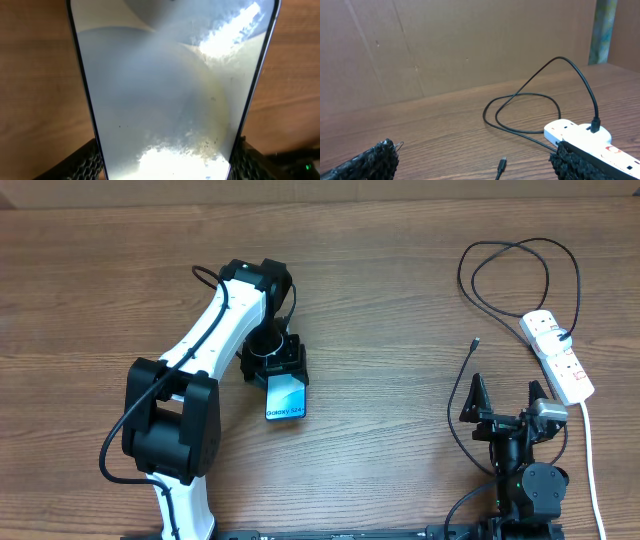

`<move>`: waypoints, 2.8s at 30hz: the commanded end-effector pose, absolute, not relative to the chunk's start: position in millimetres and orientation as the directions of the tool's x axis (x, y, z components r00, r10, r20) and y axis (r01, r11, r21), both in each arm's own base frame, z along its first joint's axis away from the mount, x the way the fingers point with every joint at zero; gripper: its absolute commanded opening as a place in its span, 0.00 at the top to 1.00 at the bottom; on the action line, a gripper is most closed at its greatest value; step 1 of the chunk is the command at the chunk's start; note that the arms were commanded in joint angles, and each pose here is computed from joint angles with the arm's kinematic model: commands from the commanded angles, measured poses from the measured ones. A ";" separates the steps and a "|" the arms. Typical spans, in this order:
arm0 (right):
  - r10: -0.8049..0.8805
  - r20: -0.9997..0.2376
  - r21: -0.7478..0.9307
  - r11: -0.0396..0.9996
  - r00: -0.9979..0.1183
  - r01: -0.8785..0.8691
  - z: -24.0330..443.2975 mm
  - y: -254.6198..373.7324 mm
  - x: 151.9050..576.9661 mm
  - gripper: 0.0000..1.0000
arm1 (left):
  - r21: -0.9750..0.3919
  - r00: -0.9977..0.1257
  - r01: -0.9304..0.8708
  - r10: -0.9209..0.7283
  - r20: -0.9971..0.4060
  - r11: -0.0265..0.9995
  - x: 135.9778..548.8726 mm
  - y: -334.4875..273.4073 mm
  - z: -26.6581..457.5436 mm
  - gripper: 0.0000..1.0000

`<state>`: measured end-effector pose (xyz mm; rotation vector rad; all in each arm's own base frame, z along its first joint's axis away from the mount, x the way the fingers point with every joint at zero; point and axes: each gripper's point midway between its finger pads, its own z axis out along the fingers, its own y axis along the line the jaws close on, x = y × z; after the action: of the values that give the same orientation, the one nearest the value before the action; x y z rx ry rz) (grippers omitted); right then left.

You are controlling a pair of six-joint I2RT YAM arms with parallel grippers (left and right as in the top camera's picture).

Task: Plug charger to phone and switch on socket
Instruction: 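Close the left gripper on the phone and tilt it up, then lift the phone upright with the left gripper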

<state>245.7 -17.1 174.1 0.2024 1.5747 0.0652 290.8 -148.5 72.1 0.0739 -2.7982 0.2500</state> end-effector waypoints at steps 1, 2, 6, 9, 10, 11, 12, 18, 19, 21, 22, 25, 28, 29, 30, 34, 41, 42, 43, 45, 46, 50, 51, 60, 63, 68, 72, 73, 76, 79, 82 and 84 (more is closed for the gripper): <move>0.165 -0.986 0.165 0.982 -0.002 0.087 171.4 -17.2 245.9 0.00 | -0.198 -0.936 -0.099 -0.023 0.352 0.975 288.1 -155.4 81.1 0.47; 0.165 -0.986 0.165 0.982 -0.002 0.087 171.4 -17.2 245.9 0.00 | -0.203 -0.930 -0.104 -0.023 0.366 0.974 284.9 -156.4 82.4 0.47; 0.165 -0.986 0.165 0.982 -0.002 0.087 171.4 -17.2 245.9 0.00 | -0.238 -0.911 -0.130 -0.021 0.412 0.963 276.0 -163.0 88.0 0.47; 0.165 -0.986 0.165 0.982 -0.002 0.087 171.4 -17.2 245.9 0.00 | -0.273 -0.896 -0.151 -0.015 0.443 0.950 270.2 -169.8 93.0 0.47; 0.165 -0.986 0.165 0.982 -0.002 0.087 171.4 -17.2 245.9 0.00 | -0.294 -0.890 -0.158 -0.007 0.455 0.943 268.0 -173.3 95.4 0.48; 0.165 -0.986 0.165 0.982 -0.002 0.087 171.4 -17.2 245.9 0.00 | -0.313 -0.883 -0.172 -0.006 0.469 0.934 266.0 -176.9 98.1 0.48; 0.165 -0.986 0.165 0.982 -0.002 0.087 171.4 -17.2 245.9 0.00 | -0.327 -0.877 -0.183 -0.004 0.480 0.927 264.5 -179.7 100.3 0.48; 0.165 -0.986 0.165 0.982 -0.002 0.087 171.4 -17.2 245.9 0.00 | -0.385 -0.839 -0.231 0.018 0.544 0.894 252.3 -191.0 113.7 0.49; 0.165 -0.986 0.165 0.982 -0.002 0.087 171.4 -17.2 245.9 0.00 | -0.388 -0.834 -0.232 0.022 0.551 0.892 250.4 -191.3 115.1 0.49; 0.165 -0.986 0.165 0.982 -0.002 0.087 171.4 -17.2 245.9 0.00 | -0.376 -0.821 -0.242 0.018 0.570 0.894 246.1 -190.0 117.4 0.49; 0.165 -0.986 0.165 0.982 -0.002 0.087 171.4 -17.2 245.9 0.00 | -0.371 -0.815 -0.245 0.017 0.579 0.896 244.0 -189.4 118.4 0.49; 0.165 -0.986 0.165 0.982 -0.002 0.087 171.4 -17.2 245.9 0.00 | -0.397 -0.801 -0.253 0.039 0.597 0.882 239.3 -193.0 124.3 0.49; 0.165 -0.986 0.165 0.982 -0.002 0.087 171.4 -17.2 245.9 0.00 | -0.402 -0.789 -0.269 0.039 0.613 0.875 236.6 -194.9 127.7 0.50; 0.165 -0.986 0.165 0.982 -0.002 0.087 171.4 -17.2 245.9 0.00 | -0.403 -0.786 -0.273 0.039 0.617 0.874 235.9 -195.3 128.6 0.50; 0.165 -0.986 0.165 0.982 -0.002 0.087 171.4 -17.2 245.9 0.00 | -0.409 -0.784 -0.277 0.042 0.620 0.869 235.6 -196.6 129.8 0.50; 0.165 -0.986 0.165 0.982 -0.002 0.087 171.4 -17.2 245.9 0.00 | -0.429 -0.778 -0.285 0.055 0.626 0.857 234.3 -199.8 133.2 0.51; 0.165 -0.986 0.165 0.982 -0.002 0.087 171.4 -17.2 245.9 0.00 | -0.432 -0.773 -0.288 0.059 0.632 0.855 232.7 -200.2 135.0 0.51; 0.165 -0.986 0.165 0.982 -0.002 0.087 171.4 -17.2 245.9 0.00 | -0.432 -0.773 -0.288 0.059 0.632 0.855 232.7 -200.2 135.0 0.51; 0.165 -0.986 0.165 0.982 -0.002 0.087 171.4 -17.2 245.9 0.00 | -0.433 -0.773 -0.286 0.061 0.631 0.855 232.7 -200.2 134.9 0.51; 0.165 -0.986 0.165 0.982 -0.002 0.087 171.4 -17.2 245.9 0.00 | -0.435 -0.775 -0.283 0.064 0.629 0.855 232.7 -200.1 135.0 0.51; 0.165 -0.986 0.165 0.982 -0.002 0.087 171.4 -17.2 245.9 0.00 | -0.437 -0.775 -0.281 0.066 0.628 0.854 232.7 -200.1 135.0 0.51; 0.165 -0.986 0.165 0.982 -0.002 0.087 171.4 -17.2 245.9 0.00 | -0.446 -0.779 -0.270 0.078 0.622 0.853 232.7 -200.1 135.0 0.51; 0.165 -0.986 0.165 0.982 -0.002 0.087 171.4 -17.2 245.9 0.00 | -0.446 -0.779 -0.270 0.079 0.622 0.854 232.6 -200.0 134.9 0.51; 0.165 -0.986 0.165 0.982 -0.002 0.087 171.4 -17.2 245.9 0.00 | -0.464 -0.787 -0.246 0.104 0.608 0.851 232.9 -200.1 134.8 0.51; 0.165 -0.986 0.165 0.982 -0.002 0.087 171.4 -17.2 245.9 0.00 | -0.469 -0.789 -0.241 0.110 0.604 0.850 232.8 -200.1 134.8 0.51; 0.165 -0.986 0.165 0.982 -0.002 0.087 171.4 -17.2 245.9 0.00 | -0.478 -0.792 -0.228 0.123 0.598 0.848 232.6 -200.0 134.8 0.51; 0.165 -0.986 0.165 0.982 -0.002 0.087 171.4 -17.2 245.9 0.00 | -0.482 -0.794 -0.222 0.129 0.593 0.847 232.8 -200.1 134.8 0.51; 0.165 -0.986 0.165 0.982 -0.002 0.087 171.4 -17.2 245.9 0.00 | -0.482 -0.794 -0.222 0.129 0.593 0.847 232.8 -200.1 134.7 0.51; 0.165 -0.986 0.165 0.982 -0.002 0.087 171.4 -17.2 245.9 0.00 | -0.486 -0.797 -0.213 0.137 0.588 0.848 232.9 -199.7 134.5 0.51; 0.166 -0.986 0.165 0.982 -0.002 0.087 171.4 -17.2 245.9 0.00 | -0.490 -0.798 -0.209 0.142 0.586 0.847 232.8 -199.7 134.5 0.51; 0.165 -0.986 0.165 0.982 -0.002 0.087 171.4 -17.2 245.9 0.00 | -0.489 -0.798 -0.209 0.142 0.586 0.847 232.7 -199.7 134.5 0.51; 0.165 -0.986 0.165 0.982 -0.002 0.087 171.4 -17.2 245.9 0.00 | -0.490 -0.798 -0.209 0.142 0.586 0.846 232.8 -199.7 134.5 0.51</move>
<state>245.7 -17.1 174.0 0.2024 1.5751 0.0652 228.2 -193.0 126.1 0.0762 -2.3894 0.6560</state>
